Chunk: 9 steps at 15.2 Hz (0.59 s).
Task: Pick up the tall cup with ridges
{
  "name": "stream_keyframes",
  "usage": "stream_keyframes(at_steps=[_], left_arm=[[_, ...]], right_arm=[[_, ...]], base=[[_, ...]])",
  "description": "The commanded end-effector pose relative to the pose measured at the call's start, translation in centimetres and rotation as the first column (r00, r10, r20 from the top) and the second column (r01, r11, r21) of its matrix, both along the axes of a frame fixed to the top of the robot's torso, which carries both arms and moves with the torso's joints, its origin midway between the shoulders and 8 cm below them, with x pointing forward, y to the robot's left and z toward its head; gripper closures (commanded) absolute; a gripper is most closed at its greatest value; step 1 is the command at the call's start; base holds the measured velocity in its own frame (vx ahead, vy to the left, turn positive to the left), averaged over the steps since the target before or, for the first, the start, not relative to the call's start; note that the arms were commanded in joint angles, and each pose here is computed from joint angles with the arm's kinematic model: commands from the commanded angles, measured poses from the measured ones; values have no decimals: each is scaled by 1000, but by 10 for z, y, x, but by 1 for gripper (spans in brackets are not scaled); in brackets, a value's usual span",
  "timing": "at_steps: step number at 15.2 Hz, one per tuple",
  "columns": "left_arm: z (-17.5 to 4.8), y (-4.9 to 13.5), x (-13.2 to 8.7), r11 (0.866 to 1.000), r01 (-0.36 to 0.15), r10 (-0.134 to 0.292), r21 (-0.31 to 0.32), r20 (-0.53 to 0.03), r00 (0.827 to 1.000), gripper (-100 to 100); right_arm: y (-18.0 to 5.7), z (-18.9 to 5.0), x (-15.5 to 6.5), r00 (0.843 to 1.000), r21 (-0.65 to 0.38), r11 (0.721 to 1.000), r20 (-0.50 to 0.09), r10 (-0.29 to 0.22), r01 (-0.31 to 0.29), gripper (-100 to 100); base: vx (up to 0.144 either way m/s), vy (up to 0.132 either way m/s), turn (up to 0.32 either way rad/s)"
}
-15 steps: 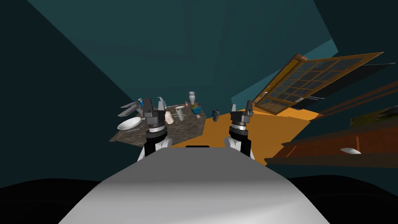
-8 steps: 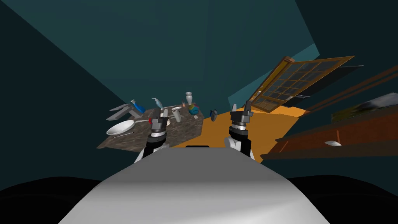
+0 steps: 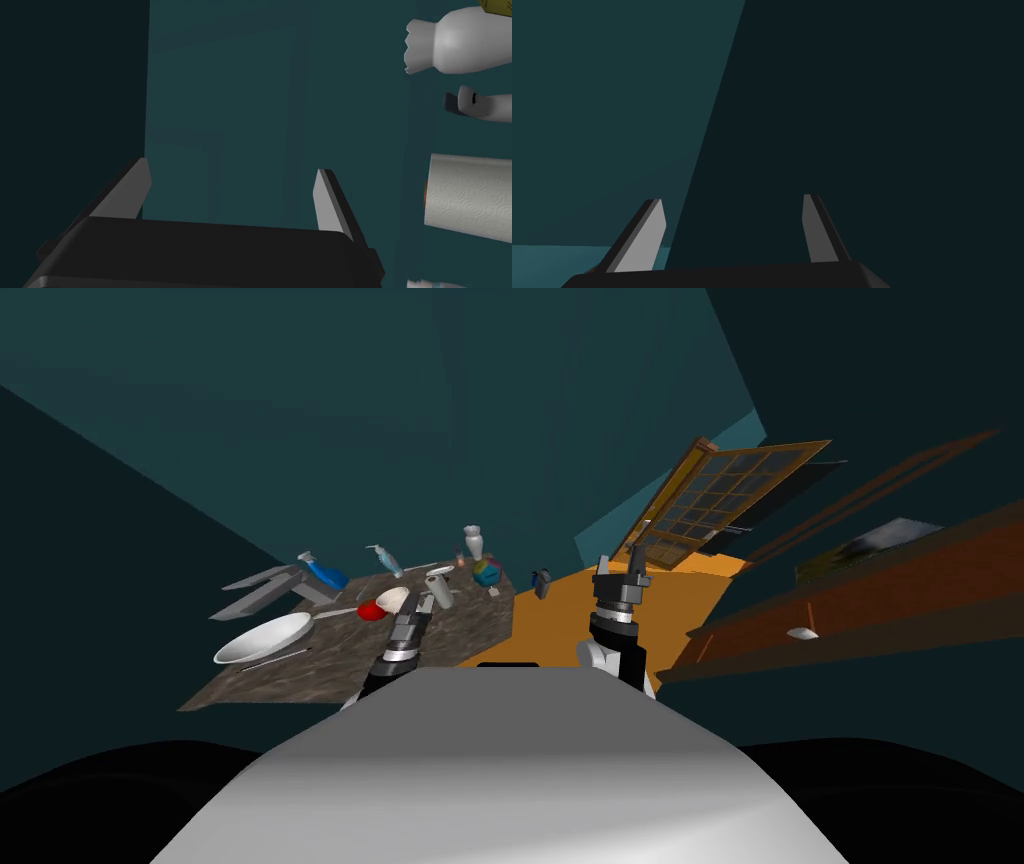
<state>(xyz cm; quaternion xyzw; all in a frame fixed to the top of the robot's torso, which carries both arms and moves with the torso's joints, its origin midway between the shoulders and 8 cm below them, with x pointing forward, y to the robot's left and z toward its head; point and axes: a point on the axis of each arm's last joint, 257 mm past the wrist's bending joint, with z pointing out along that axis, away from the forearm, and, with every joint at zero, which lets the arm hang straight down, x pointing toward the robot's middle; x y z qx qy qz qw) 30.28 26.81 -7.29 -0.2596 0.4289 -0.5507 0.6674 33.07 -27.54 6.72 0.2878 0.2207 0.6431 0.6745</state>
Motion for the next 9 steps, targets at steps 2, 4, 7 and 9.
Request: stream_keyframes(at_steps=[2, 4, 7, 9], left_arm=[[-27, 13, -10, 1000, -3, 2, -9, -77, 997, -100], [-54, 25, -21, 1000, -5, 2, -20, -157, 988, -100], [-84, 40, -38, 999, -16, 7, -33, -246, 969, -100], [-109, 55, -55, 999, -27, 10, -47, -324, 946, -100]], right_arm=[[0, 0, 0, 1000, 0, 1000, 0, 0, 0, 0], [0, 0, 0, 1000, 0, 1000, 0, 0, 0, 0], [0, 0, 0, 1000, 0, 1000, 0, 0, 0, 0], [0, 0, 0, 1000, 0, 1000, 0, 0, 0, 0]], base=[[50, -26, -91], [41, -25, -158], [37, -27, -115], [62, -52, -212]])
